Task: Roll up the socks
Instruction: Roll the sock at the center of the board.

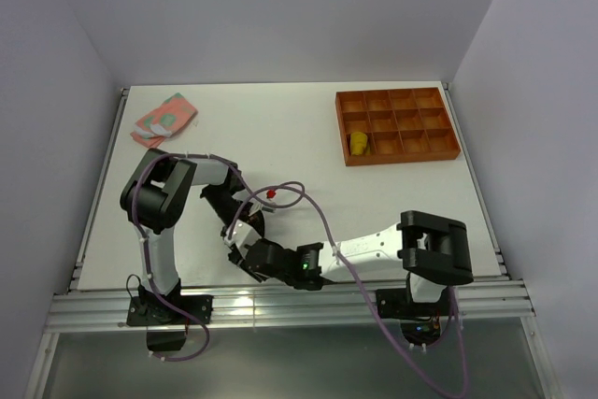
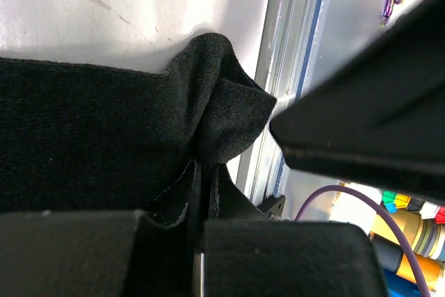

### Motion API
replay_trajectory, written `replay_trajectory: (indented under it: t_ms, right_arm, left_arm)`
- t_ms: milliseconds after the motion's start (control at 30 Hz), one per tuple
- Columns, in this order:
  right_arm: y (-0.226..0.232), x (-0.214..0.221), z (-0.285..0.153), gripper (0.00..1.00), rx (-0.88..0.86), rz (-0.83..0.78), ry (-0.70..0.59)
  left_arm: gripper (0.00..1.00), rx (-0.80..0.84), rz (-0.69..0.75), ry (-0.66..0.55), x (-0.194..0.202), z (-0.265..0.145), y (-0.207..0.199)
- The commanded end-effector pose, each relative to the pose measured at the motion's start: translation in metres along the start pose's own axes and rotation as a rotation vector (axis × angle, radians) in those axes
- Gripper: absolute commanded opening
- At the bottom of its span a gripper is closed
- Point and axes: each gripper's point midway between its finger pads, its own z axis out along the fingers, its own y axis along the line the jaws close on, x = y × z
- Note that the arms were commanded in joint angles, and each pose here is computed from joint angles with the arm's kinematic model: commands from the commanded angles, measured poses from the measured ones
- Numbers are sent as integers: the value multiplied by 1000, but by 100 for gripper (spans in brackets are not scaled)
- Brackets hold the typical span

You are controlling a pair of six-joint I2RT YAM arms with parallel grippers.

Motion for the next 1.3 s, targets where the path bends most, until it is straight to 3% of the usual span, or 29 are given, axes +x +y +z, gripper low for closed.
replay_trajectory:
  t_ms: [0,500,600,733,800,1000,1267]
  right_arm:
    - [11,-23,4,49,-3,-36,-51]
    - [11,1,24,49,41,-71,23]
    - [12,9,25,42,28,-70,41]
    - [12,17,26,7,28,-48,64]
    - [11,23,25,1,28,-35,76]
    - [12,35,22,0,7,-3,99]
    - [20,44,23,0,-51,26,131]
  left_arm:
    - [0,-24,47,25,7,0,10]
    - [0,-9,50,20,6,0,9]
    - [0,-14,55,7,1,-2,10]
    - [6,-51,76,-40,-14,-10,10]
    - [14,-69,90,-82,-24,-17,11]
    - [25,-118,113,-233,-58,-54,10]
    - [28,-205,85,-441,-78,-105,20]
